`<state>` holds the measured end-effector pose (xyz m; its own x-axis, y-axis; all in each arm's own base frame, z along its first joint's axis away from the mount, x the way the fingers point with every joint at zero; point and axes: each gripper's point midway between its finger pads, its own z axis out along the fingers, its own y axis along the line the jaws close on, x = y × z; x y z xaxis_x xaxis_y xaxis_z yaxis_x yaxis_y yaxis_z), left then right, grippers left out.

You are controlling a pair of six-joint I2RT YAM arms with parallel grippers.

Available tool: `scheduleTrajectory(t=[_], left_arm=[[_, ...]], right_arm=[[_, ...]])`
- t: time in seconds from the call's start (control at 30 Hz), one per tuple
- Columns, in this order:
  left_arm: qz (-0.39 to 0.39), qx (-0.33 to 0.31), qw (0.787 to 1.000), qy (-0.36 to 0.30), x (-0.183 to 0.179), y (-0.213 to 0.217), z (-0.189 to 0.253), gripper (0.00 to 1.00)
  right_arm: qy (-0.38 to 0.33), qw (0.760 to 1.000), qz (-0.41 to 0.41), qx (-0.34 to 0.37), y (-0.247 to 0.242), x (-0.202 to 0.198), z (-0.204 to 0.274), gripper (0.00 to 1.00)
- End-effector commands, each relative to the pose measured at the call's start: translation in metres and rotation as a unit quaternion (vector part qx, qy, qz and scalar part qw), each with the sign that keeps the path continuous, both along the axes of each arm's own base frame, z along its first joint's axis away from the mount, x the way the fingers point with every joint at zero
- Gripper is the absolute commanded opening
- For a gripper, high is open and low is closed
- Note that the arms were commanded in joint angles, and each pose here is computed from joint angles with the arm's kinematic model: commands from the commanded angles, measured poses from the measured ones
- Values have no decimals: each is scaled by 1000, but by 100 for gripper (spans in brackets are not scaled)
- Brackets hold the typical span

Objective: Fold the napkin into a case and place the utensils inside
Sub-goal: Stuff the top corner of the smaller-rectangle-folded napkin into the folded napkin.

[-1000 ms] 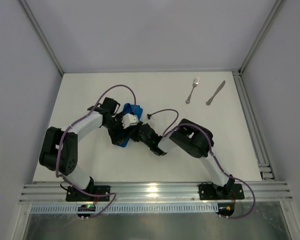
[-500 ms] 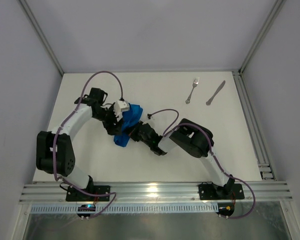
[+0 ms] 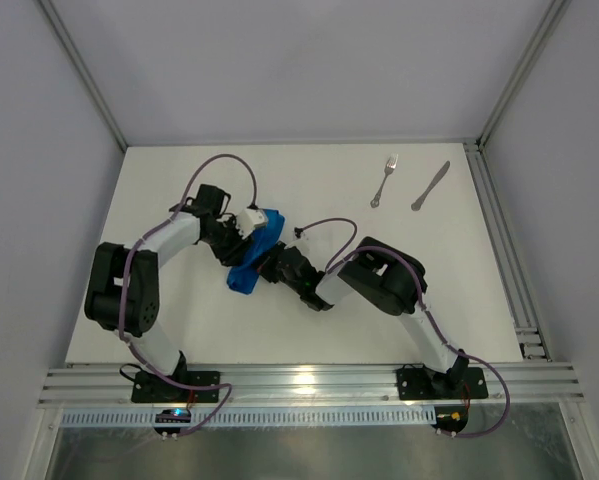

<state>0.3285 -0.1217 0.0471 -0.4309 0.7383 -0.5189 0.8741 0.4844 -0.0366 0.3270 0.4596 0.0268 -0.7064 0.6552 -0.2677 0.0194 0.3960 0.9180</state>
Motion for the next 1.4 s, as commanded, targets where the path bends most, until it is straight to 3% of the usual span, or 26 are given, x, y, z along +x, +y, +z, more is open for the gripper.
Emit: scheduleTrajectory(t=[0.0, 0.4, 0.6, 0.93, 1.13, 1.23, 1.3, 1.33, 1.37], left_arm=[[-12, 9, 999, -36, 9, -10, -2, 45], [-59, 43, 997, -32, -10, -21, -18, 43], [-61, 64, 996, -12, -9, -22, -35, 43], [-73, 85, 994, 2, -18, -22, -52, 44], [-95, 86, 992, -11, -26, -21, -47, 47], [-128, 89, 987, -34, -32, -21, -45, 49], [-149, 100, 983, -48, -33, -19, -44, 50], [-157, 105, 981, -46, -37, -19, -47, 50], [-164, 113, 979, -47, -39, -17, -49, 50]], right_arm=[[15, 999, -15, -45, -13, 5, -31, 6], [7, 998, -12, -58, -13, 5, -21, 6], [2, 992, -10, -125, -31, -12, -6, 6], [28, 995, 7, -100, -56, -42, 1, 10], [-10, 995, 25, -94, -87, -45, 27, 25], [-41, 994, 51, -84, -97, -19, 53, 36], [-73, 986, 65, -137, -108, -2, 57, 41], [-107, 982, 63, -144, -101, 15, 81, 43], [-114, 970, 76, -199, -110, 23, 73, 44]])
